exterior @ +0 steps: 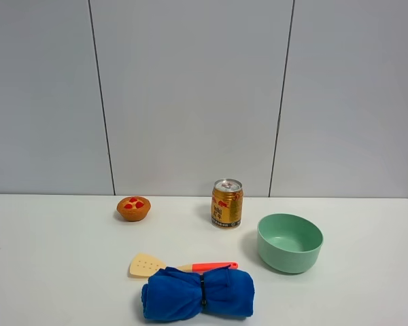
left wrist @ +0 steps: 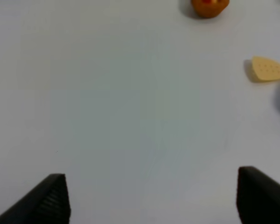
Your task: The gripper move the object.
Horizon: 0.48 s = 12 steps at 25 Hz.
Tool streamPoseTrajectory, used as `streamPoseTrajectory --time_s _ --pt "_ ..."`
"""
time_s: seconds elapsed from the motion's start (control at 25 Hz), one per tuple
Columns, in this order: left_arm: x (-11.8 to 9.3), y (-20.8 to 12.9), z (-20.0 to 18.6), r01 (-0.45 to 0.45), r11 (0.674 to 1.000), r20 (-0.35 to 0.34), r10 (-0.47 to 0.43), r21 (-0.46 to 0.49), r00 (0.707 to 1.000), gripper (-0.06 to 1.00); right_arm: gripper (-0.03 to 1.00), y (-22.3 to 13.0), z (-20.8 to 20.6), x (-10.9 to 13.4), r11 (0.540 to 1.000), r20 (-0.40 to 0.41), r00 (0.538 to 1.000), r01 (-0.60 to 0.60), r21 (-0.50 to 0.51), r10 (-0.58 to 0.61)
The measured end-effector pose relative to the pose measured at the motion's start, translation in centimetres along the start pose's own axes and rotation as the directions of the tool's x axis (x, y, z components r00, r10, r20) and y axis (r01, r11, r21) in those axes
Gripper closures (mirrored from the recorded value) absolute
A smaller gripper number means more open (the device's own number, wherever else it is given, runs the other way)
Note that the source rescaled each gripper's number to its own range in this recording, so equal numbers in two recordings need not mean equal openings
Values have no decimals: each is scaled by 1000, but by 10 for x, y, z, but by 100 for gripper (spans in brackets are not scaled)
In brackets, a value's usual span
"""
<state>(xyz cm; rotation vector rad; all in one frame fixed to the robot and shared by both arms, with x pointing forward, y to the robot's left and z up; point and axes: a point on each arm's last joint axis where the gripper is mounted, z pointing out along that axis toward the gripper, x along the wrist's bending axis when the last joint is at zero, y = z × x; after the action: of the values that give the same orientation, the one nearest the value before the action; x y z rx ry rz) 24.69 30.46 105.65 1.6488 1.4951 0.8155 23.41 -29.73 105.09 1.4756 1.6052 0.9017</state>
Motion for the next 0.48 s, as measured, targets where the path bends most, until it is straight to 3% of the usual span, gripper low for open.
streamPoseTrajectory --time_s 0.48 --pt "-1 0 1 -11 1000 6 11 0 1000 26 -3 0 0 0 1000 0 1000 0 0 0"
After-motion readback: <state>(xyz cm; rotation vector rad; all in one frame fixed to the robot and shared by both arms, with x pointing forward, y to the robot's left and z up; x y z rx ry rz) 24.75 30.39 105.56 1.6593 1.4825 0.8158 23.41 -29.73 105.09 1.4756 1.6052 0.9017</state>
